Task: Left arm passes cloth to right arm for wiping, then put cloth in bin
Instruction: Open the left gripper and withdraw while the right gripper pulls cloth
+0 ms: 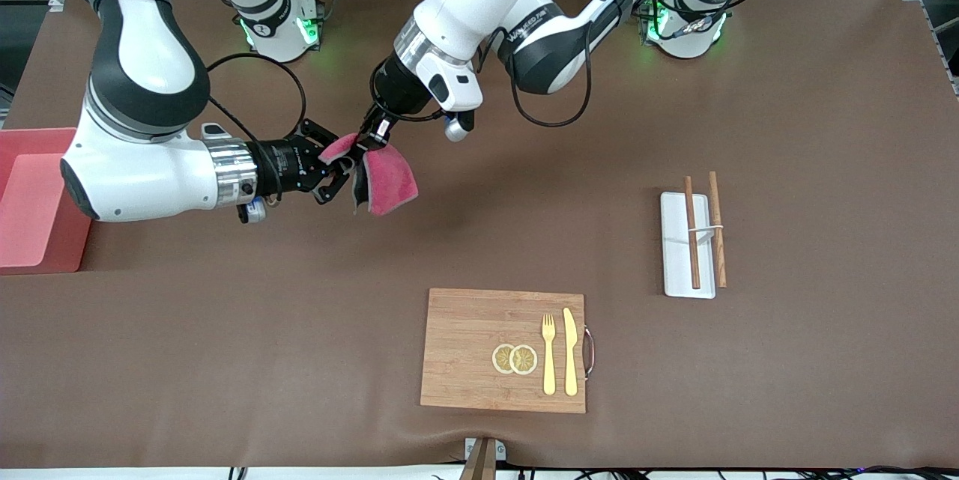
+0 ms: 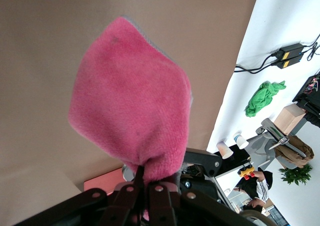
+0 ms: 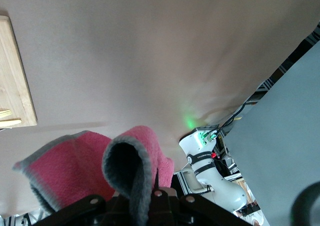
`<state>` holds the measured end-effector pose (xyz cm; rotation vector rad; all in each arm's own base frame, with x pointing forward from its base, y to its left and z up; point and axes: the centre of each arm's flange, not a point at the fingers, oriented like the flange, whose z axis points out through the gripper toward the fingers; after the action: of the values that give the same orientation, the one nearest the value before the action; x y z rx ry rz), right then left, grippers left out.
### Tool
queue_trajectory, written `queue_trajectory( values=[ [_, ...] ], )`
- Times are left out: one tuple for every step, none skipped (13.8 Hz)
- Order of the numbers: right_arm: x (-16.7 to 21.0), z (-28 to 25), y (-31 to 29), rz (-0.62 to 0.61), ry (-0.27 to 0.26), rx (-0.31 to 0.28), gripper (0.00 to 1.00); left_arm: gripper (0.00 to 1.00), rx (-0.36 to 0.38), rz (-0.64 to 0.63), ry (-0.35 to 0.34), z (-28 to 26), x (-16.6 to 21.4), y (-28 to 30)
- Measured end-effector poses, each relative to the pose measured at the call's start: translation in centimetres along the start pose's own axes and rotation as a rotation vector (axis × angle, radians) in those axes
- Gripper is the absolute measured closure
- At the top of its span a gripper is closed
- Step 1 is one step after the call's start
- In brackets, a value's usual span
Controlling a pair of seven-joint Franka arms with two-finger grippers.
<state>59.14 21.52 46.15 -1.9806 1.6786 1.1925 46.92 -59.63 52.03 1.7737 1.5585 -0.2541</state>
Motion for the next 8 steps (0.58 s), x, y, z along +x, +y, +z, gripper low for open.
queue_trajectory(
  values=[
    [0.5, -0.4, 0.2, -0.015, -0.005, -0.014, 0.96, 0.96, -0.004, -0.002, 0.004, 0.0, 0.3, 0.2],
    [1.2, -1.1, 0.5, -0.029, -0.013, -0.032, 0.96, 0.91, -0.007, -0.005, 0.007, -0.1, 0.5, 0.5],
    [2.1, -1.8, 0.7, -0.044, -0.016, -0.039, 0.96, 0.91, -0.012, -0.009, 0.010, -0.2, 0.8, 0.9],
    [3.0, -2.5, 0.9, -0.065, 0.000, -0.044, 0.96, 0.85, -0.014, -0.016, 0.022, -0.2, 1.5, 1.5],
    [3.8, -2.7, 1.1, -0.087, 0.043, -0.055, 0.96, 0.74, -0.011, -0.026, 0.044, -0.3, 2.5, 2.3],
    [4.1, -2.4, 1.2, -0.105, 0.100, -0.076, 0.96, 0.65, -0.007, -0.039, 0.075, -0.7, 3.9, 3.4],
    [4.0, -1.6, 1.3, -0.126, 0.157, -0.101, 0.96, 0.53, -0.009, -0.049, 0.116, -1.4, 5.7, 5.1],
    [3.5, -0.5, 1.3, -0.149, 0.203, -0.126, 0.96, 0.42, -0.007, -0.043, 0.167, -2.4, 7.9, 7.0]
  ],
)
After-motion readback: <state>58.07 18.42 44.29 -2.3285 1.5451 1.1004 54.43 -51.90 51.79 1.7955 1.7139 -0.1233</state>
